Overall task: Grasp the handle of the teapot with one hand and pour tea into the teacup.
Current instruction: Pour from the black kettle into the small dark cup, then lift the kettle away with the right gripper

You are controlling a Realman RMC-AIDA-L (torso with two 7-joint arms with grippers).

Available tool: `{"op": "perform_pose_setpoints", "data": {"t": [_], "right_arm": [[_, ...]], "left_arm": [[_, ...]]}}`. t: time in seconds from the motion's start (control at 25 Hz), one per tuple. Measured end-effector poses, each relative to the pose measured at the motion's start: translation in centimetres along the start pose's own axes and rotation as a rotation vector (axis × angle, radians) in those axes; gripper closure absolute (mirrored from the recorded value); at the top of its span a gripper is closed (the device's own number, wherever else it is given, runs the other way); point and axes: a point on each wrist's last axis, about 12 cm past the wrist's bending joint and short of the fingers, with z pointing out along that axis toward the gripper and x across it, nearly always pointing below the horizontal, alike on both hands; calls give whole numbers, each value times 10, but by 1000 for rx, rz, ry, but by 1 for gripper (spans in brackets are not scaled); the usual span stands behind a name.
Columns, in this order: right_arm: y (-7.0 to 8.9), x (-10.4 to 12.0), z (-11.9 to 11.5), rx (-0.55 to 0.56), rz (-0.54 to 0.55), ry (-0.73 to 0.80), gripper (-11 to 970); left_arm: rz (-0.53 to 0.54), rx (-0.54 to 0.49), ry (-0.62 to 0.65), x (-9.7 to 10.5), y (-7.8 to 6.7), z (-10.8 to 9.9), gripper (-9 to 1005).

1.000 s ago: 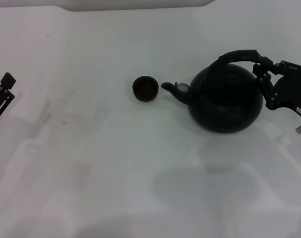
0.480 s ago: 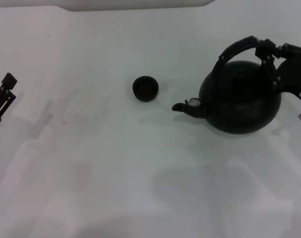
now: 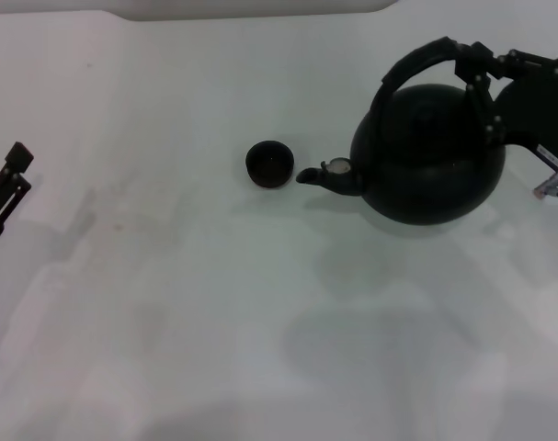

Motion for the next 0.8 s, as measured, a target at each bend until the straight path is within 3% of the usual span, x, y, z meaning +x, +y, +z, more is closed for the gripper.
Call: {"op": "perform_pose_setpoints", "data": {"t": [0.8], "right_arm": [[11, -21, 49, 7, -174, 44, 837]], "left_arm": [[-19, -14, 27, 6, -2, -7, 225]]}}
